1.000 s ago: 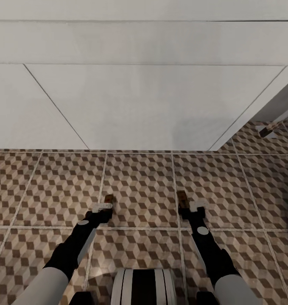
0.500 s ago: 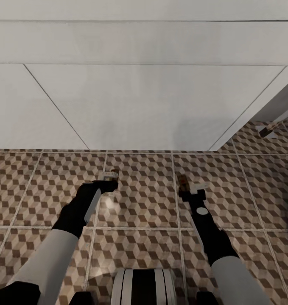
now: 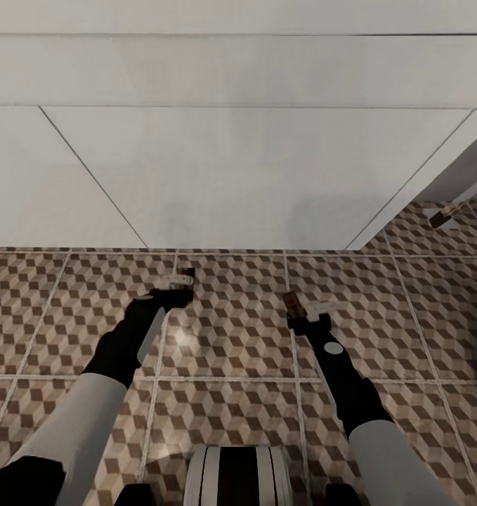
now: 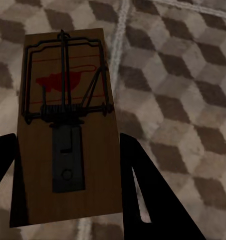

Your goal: Take the four mousetraps from the cabinet in the bathroom and place them on the bathroom floor. Make sure all four end up on the same floor surface, and ensure that at least two of them are either under or directly next to the same bathroom sink.

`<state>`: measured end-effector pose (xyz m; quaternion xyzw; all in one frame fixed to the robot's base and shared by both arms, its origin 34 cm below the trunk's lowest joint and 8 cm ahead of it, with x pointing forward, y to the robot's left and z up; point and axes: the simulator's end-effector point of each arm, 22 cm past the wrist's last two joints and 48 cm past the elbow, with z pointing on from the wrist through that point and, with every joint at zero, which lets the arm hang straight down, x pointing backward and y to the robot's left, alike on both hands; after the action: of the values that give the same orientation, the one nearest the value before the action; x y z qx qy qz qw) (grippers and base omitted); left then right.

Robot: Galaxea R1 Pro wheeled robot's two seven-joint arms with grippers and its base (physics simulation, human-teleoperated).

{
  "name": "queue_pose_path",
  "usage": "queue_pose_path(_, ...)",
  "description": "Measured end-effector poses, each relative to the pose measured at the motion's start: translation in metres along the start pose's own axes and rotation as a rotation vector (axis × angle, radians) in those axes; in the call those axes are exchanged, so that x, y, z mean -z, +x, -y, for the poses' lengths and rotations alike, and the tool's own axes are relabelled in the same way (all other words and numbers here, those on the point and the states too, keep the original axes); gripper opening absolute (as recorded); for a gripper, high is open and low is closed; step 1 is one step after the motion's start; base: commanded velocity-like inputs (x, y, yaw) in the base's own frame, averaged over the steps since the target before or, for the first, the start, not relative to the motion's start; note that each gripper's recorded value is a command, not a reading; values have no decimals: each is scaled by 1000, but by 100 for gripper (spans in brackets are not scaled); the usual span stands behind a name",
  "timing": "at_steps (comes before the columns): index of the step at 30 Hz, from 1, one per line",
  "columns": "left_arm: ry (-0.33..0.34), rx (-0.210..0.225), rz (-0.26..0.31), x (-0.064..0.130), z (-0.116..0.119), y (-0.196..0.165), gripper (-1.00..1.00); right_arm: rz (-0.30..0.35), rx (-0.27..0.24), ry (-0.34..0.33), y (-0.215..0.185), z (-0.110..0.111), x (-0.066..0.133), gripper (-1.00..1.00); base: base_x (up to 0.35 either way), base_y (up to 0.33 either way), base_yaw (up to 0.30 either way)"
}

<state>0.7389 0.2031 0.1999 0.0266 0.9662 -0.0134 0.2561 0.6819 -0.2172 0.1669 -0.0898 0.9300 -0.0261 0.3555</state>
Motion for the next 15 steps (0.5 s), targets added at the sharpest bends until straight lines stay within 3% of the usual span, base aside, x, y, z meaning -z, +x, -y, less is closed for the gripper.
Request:
queue_pose_path(6,-17,-12,29,4,-10,-10,-100,54,1,-6,-12,-2,0,-100,0,0,0)
queue_pose_path(15,-22,-18,65,9,-15,-20,-100,65,2,-7,-15,-2,0,-100,0,0,0)
